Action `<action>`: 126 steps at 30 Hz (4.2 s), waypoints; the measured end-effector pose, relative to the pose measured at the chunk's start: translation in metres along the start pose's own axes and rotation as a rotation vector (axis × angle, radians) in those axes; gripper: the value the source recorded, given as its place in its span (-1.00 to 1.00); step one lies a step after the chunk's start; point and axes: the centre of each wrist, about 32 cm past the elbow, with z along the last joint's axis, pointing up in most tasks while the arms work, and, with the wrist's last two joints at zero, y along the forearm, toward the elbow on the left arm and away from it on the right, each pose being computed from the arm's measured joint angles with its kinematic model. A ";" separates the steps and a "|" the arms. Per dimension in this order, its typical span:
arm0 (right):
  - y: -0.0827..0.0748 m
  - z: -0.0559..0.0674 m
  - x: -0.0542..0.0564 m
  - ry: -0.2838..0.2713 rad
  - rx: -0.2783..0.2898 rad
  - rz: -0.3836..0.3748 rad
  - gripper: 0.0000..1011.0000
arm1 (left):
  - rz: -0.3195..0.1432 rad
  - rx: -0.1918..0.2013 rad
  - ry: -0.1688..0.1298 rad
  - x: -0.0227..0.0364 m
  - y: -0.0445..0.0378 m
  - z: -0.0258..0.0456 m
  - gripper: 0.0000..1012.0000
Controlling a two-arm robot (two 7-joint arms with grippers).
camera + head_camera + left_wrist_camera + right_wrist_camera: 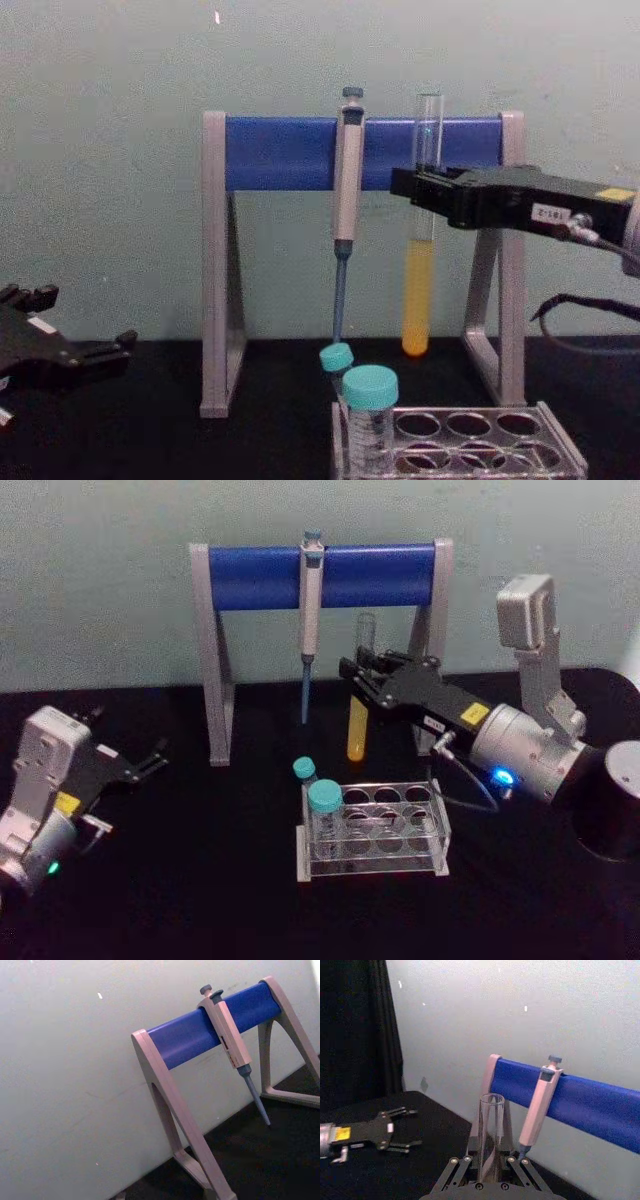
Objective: Pick up the test tube from the test tube rack, shake it, then place it back into the test tube rack.
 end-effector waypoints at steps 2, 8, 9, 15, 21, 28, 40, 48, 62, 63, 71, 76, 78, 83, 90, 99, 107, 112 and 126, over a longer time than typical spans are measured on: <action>0.002 0.001 0.003 -0.004 0.000 -0.004 -0.53 | 0.000 0.000 0.000 0.0000 0.0000 0.0000 0.98; 0.005 0.002 0.010 -0.014 -0.003 -0.025 -0.53 | 0.000 0.000 0.000 0.0000 0.0000 0.0000 0.98; 0.005 0.002 0.010 -0.014 -0.003 -0.025 -0.53 | 0.000 0.000 0.000 0.0000 0.0000 0.0000 0.98; 0.003 0.002 0.012 -0.020 -0.003 -0.040 -0.53 | 0.000 0.000 0.000 0.0000 0.0000 0.0000 0.98; -0.007 0.003 0.012 -0.032 -0.008 -0.067 -0.53 | 0.000 0.000 0.000 0.0000 0.0000 0.0000 0.98; -0.027 0.004 0.006 -0.040 -0.031 -0.091 -0.53 | 0.000 0.000 0.000 0.0000 0.0000 0.0000 0.98; -0.025 0.003 0.005 -0.022 -0.014 -0.120 -0.53 | 0.000 0.000 0.000 0.0000 0.0000 0.0000 0.98; -0.037 0.000 -0.010 0.006 -0.014 -0.093 -0.53 | 0.000 0.000 0.000 0.0000 0.0000 0.0000 0.98; 0.003 0.000 -0.004 0.013 0.002 -0.003 -0.53 | 0.000 0.000 0.000 0.0000 0.0000 0.0000 0.98; 0.003 0.000 -0.004 0.013 0.002 -0.003 -0.53 | 0.000 0.000 0.000 0.0000 0.0000 0.0000 0.98; 0.004 0.003 0.006 -0.010 0.004 -0.047 -0.53 | 0.000 0.000 0.000 0.0000 0.0000 0.0000 0.98; 0.002 0.003 0.007 -0.012 0.004 -0.058 -0.53 | 0.000 0.000 0.000 0.0000 0.0000 0.0000 0.98; 0.002 0.003 0.008 -0.012 0.005 -0.061 -0.53 | 0.000 0.000 0.000 0.0000 0.0000 0.0000 0.98; 0.001 0.003 0.008 -0.014 0.008 -0.065 -0.53 | 0.000 0.000 0.000 0.0000 0.0000 0.0000 0.98; -0.002 0.003 0.006 -0.019 0.007 -0.058 -0.53 | 0.000 0.000 0.000 0.0000 0.0000 0.0000 0.98; -0.024 0.002 -0.012 -0.034 0.023 0.019 -0.53 | 0.000 0.000 0.000 0.0000 0.0000 0.0000 0.98; -0.037 -0.004 -0.031 -0.012 0.013 0.065 -0.53 | 0.000 0.000 0.000 0.0000 0.0000 0.0000 0.98; -0.043 -0.009 -0.038 0.003 0.006 0.066 -0.53 | 0.000 0.000 0.000 0.0000 0.0000 0.0000 0.98; -0.048 -0.020 -0.039 0.000 -0.016 0.035 -0.53 | 0.000 0.000 0.000 0.0000 0.0000 0.0000 0.98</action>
